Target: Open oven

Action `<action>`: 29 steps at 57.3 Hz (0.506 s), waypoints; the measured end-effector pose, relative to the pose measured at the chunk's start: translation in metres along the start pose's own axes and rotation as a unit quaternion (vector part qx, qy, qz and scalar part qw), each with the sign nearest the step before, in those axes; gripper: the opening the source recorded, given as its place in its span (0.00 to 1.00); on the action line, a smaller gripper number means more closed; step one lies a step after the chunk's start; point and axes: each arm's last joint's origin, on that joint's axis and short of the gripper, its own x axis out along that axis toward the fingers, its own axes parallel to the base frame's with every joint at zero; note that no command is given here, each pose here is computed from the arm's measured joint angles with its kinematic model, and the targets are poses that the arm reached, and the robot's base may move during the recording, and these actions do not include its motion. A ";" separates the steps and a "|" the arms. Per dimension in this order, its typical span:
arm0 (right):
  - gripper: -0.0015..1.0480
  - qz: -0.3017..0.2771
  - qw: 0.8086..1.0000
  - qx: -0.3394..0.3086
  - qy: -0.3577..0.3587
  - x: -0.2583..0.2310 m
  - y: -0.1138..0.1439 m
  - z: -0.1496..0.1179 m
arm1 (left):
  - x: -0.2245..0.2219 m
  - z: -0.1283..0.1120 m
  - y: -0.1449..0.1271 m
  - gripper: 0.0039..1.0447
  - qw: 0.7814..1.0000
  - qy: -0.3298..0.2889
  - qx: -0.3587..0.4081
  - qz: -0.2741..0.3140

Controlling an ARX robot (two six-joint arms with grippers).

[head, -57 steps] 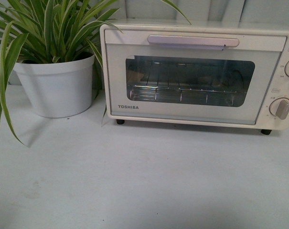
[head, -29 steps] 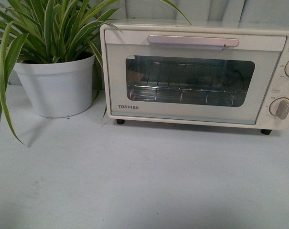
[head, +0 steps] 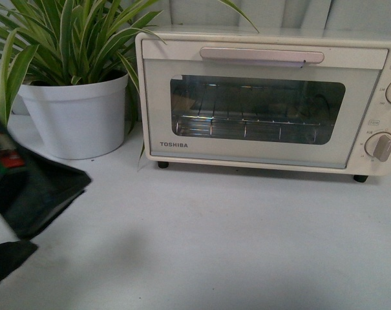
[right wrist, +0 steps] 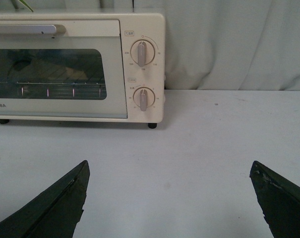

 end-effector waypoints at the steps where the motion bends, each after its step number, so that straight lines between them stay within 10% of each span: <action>1: 0.91 0.000 1.000 0.000 0.000 0.000 0.000 0.000 | 0.004 -0.001 -0.002 0.94 1.000 0.004 -0.004 -0.002; 29: 0.91 0.000 1.000 0.000 0.000 0.000 0.000 0.000 | 0.073 -0.038 -0.044 0.94 0.996 0.078 -0.025 -0.027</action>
